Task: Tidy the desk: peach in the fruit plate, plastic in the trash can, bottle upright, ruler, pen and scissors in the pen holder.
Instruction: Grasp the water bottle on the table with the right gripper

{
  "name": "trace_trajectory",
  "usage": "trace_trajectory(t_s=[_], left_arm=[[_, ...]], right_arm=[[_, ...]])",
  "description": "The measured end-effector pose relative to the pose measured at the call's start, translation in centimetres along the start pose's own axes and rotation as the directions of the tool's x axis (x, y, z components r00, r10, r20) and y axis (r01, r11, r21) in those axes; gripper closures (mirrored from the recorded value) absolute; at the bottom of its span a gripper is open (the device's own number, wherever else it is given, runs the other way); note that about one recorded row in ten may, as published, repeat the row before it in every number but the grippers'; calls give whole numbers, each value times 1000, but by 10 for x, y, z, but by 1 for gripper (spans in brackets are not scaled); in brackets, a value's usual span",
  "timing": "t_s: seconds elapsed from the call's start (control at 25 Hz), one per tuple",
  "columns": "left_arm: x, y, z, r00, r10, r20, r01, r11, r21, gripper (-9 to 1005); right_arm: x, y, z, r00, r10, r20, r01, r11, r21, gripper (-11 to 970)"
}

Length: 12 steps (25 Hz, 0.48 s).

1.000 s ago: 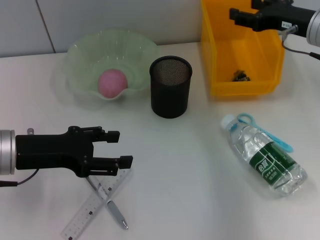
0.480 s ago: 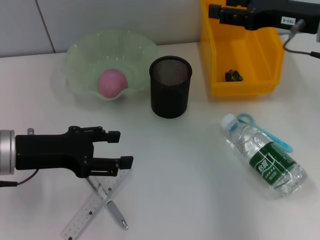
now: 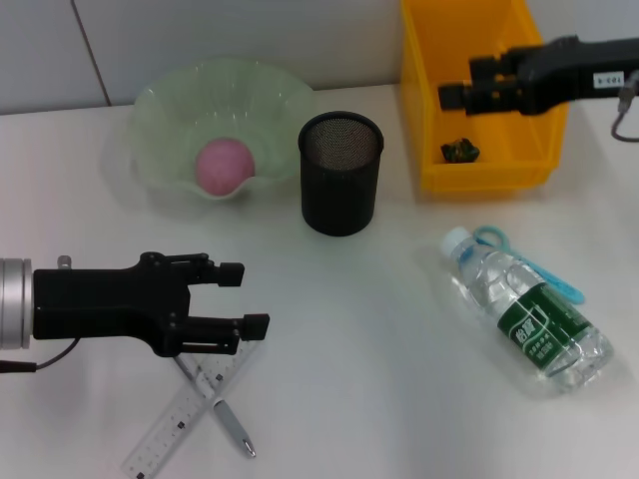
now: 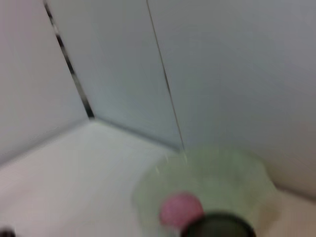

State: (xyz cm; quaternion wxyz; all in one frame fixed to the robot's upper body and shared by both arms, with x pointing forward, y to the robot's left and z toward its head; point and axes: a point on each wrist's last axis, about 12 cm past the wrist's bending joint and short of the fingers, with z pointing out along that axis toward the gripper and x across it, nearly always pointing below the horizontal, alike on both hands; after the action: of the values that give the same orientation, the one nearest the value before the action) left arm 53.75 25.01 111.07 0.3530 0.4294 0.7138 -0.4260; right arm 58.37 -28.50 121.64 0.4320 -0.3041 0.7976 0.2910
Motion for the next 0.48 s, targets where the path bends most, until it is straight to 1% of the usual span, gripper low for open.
trace_trajectory(t_s=[0.12, 0.24, 0.48], left_arm=[[0, 0, 0, 1000, 1, 0, -1, 1000, 2, 192], [0, 0, 0, 1000, 0, -1, 0, 1000, 4, 192], [0, -1, -1, 1000, -1, -3, 1, 1000, 8, 192]], right_arm=[[-4, 5, -1, 994, 17, -109, -15, 1000, 19, 258], [-8, 8, -3, 983, 43, -180, -38, 999, 33, 258], [-13, 6, -7, 943, 162, -291, -134, 985, 112, 255]])
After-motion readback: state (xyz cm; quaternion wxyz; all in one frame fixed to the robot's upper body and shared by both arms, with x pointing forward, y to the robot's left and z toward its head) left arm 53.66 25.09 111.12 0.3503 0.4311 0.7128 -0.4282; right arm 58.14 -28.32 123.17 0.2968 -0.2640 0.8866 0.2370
